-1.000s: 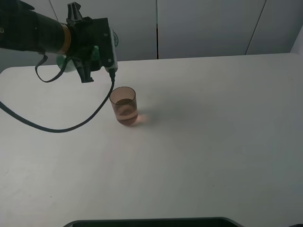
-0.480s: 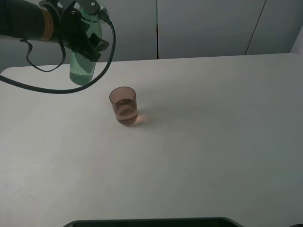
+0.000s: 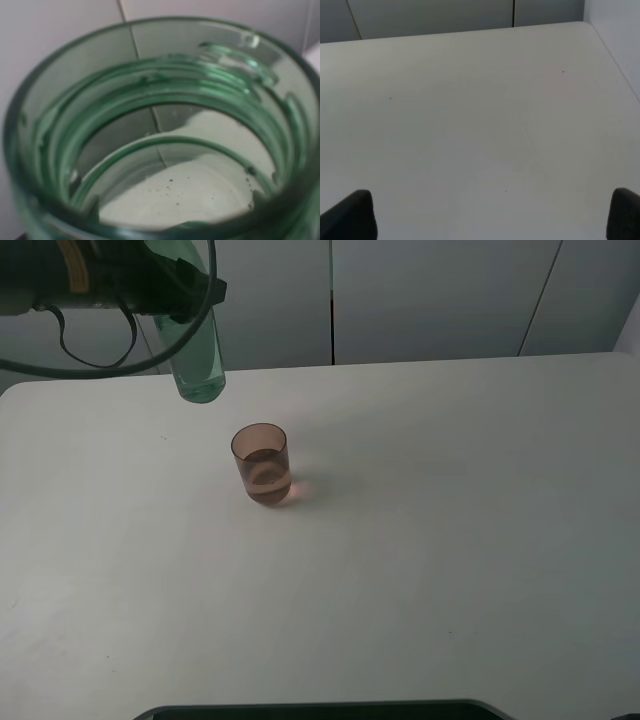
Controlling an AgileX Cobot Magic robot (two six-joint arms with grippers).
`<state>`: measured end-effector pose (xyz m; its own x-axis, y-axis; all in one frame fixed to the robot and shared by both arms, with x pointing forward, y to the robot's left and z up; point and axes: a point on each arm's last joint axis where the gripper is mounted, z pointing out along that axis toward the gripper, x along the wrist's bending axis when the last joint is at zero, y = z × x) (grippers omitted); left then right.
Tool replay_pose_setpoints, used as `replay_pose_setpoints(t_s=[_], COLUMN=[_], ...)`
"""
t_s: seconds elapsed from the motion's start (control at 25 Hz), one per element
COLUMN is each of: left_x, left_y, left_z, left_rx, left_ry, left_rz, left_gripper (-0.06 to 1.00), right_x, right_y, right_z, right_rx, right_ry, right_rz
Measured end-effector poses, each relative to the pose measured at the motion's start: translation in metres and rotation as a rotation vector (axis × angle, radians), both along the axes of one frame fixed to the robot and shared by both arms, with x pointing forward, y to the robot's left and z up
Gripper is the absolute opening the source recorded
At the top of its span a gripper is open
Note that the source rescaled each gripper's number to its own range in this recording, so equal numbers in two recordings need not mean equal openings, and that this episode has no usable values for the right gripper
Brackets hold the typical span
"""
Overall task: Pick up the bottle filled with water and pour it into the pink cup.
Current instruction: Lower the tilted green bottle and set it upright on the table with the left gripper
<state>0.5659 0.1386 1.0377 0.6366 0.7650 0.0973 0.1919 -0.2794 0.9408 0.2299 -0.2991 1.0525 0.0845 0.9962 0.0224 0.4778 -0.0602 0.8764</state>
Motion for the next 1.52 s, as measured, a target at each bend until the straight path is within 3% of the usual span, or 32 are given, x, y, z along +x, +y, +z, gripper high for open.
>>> replay_pose_setpoints(t_s=[0.28,0.48,0.76,1.04,1.52], left_x=[0.001,-0.001,0.000,0.005,0.011], left_y=[0.011,0.012,0.011,0.006,0.008], left_z=[-0.001,-0.025,-0.071,-0.095,-0.136], left_rx=[-0.131,-0.174,-0.163,-0.192,-0.128], left_ry=[-0.079,-0.112,-0.080,-0.104,-0.082], left_rz=[0.052,0.054,0.056,0.025,0.058], left_gripper=[0.01,0.00,0.00,0.00,0.00], right_x=[0.000,0.000,0.000,0.000,0.000], right_y=[0.000,0.000,0.000,0.000,0.000], right_z=[0.000,0.000,0.000,0.000,0.000], right_rx=[0.000,0.000,0.000,0.000,0.000], right_ry=[0.000,0.000,0.000,0.000,0.000], right_rz=[0.000,0.000,0.000,0.000,0.000])
